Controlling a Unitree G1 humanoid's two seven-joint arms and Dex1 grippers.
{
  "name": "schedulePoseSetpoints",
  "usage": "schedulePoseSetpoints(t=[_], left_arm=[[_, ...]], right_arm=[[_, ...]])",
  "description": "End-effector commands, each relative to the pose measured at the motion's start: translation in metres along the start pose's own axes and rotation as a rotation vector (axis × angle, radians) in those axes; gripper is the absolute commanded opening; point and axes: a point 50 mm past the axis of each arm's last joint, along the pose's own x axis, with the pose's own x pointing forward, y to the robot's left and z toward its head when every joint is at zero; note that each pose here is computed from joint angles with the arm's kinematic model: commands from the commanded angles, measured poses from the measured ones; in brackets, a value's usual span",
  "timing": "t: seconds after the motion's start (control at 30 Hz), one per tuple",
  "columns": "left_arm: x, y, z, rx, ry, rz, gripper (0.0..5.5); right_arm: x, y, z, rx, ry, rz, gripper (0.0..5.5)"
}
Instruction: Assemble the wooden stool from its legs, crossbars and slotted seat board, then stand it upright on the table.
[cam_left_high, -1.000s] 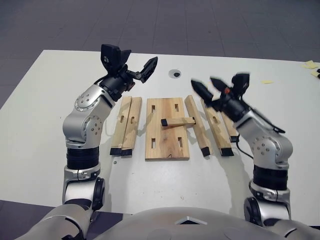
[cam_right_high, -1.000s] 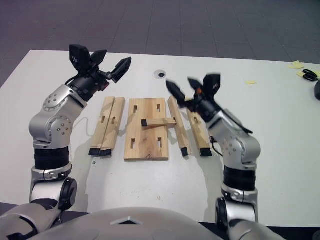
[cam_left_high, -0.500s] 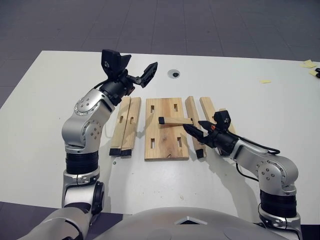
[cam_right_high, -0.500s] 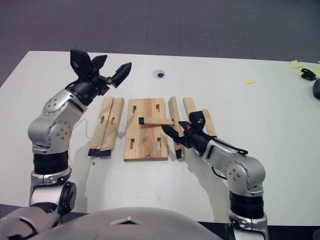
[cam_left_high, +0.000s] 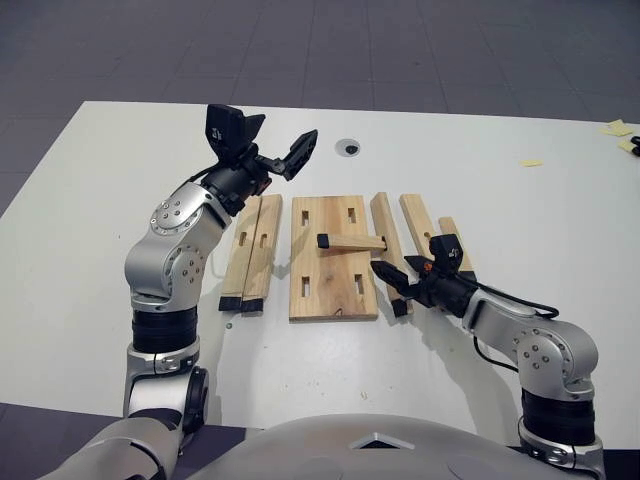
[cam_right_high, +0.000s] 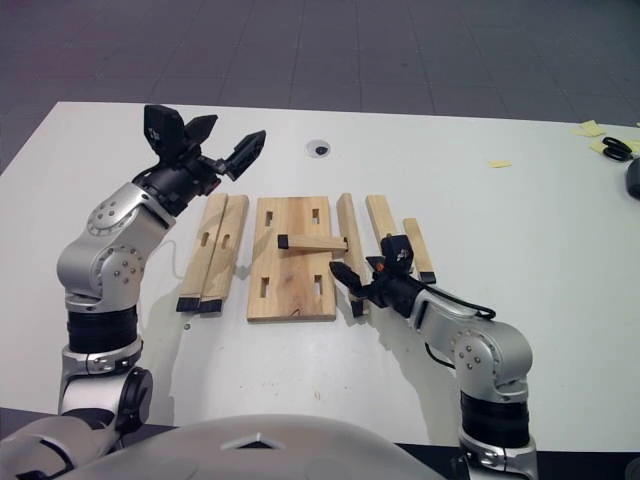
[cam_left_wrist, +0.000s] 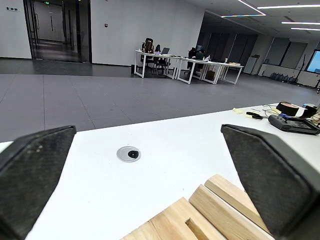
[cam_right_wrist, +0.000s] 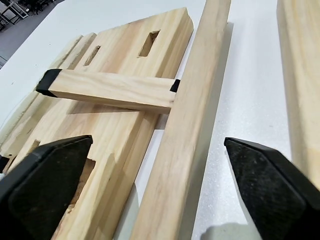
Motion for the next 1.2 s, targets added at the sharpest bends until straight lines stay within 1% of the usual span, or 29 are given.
schedulePoseSetpoints(t=[0.03,0.13,0.4,0.57,0.7,0.77,0.87,0.97,1.03,1.07,1.13,1.2], left_arm=[[-0.002,0.003,-0.002,0.012,0.021,0.019,5.40],[-0.001,0.003,-0.001,0.014,0.020,0.022,5.40],[-0.001,0.005,0.000,0.016,0.017,0.033,5.40],[-0.001,0.004,-0.001,0.015,0.018,0.037,5.40],[-0.001,0.005,-0.001,0.018,0.015,0.041,5.40],[0.000,0.006,0.001,0.017,0.008,0.043,5.40],[0.001,0.010,0.005,0.004,-0.005,0.045,5.40],[0.003,0.022,0.019,-0.104,-0.062,0.038,5.40],[0.005,0.027,0.036,-0.286,-0.130,-0.042,5.40],[0.006,0.028,0.045,-0.382,-0.164,-0.104,5.40],[0.007,0.031,0.064,-0.561,-0.222,-0.248,5.40],[0.006,0.029,0.076,-0.653,-0.234,-0.383,5.40]], right_arm=[[0.002,0.001,0.010,0.023,-0.029,-0.028,4.09],[0.004,0.002,0.009,0.053,-0.017,-0.048,3.65],[0.000,0.007,-0.004,0.026,0.110,-0.063,2.37],[0.001,0.004,0.004,0.003,0.084,-0.097,1.55],[0.003,0.005,0.011,-0.020,0.056,-0.103,1.05],[0.006,0.006,0.023,-0.053,-0.026,-0.092,1.04],[0.008,0.001,0.057,0.001,-0.254,-0.004,1.04],[0.002,-0.011,0.086,0.104,-0.432,0.130,1.04],[-0.011,-0.012,0.103,0.183,-0.521,0.329,1.04],[-0.016,-0.010,0.108,0.195,-0.540,0.415,1.04],[-0.023,-0.002,0.112,0.190,-0.523,0.573,1.04],[-0.025,0.005,0.111,0.173,-0.476,0.657,1.04]])
